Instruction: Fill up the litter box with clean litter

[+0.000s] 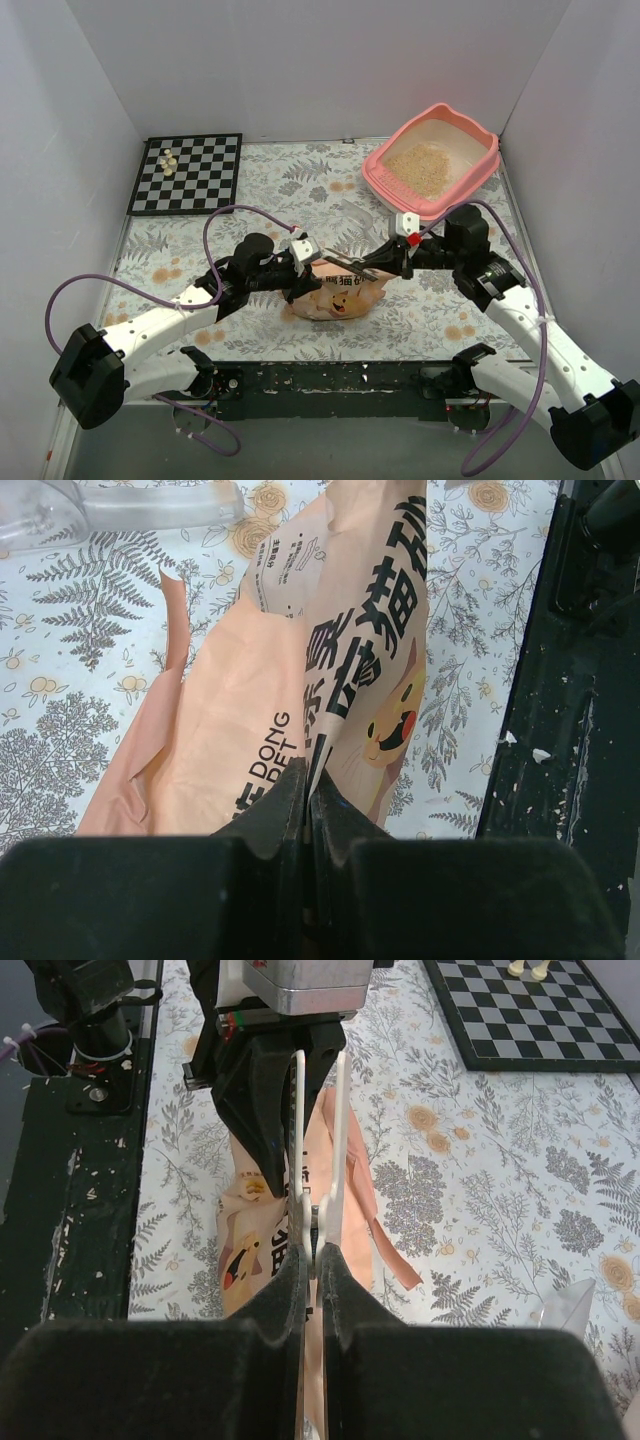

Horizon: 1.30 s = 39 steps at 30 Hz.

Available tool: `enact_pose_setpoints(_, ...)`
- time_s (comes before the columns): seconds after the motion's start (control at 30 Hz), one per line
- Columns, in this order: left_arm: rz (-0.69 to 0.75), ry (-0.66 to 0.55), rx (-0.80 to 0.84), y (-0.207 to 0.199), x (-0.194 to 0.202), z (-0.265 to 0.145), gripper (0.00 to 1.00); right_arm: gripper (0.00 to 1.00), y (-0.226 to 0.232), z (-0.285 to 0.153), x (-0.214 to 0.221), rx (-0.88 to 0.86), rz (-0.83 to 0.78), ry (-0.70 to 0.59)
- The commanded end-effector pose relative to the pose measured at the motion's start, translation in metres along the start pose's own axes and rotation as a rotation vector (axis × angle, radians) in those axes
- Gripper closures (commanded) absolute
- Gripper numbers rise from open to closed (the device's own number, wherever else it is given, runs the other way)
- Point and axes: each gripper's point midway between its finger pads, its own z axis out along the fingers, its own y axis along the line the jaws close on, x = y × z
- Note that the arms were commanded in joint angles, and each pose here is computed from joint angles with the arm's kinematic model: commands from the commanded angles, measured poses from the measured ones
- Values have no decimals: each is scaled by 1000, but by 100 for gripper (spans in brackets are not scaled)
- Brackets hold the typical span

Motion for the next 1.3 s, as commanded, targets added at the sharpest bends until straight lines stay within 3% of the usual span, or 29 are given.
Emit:
enact_pose_setpoints(0.0,24,-64,15,-5,-18,-6,100,99,-3,1,6,-6,-48,18)
enact_pose_setpoints(0.53,16,-51,2,-2,-17,-4,100,99,7,-13,64,-3,-26,297)
enact_pose_setpoints(1.27,27,-55,-26,2,-21,-6,98,99,34,8,108,-140,90,447)
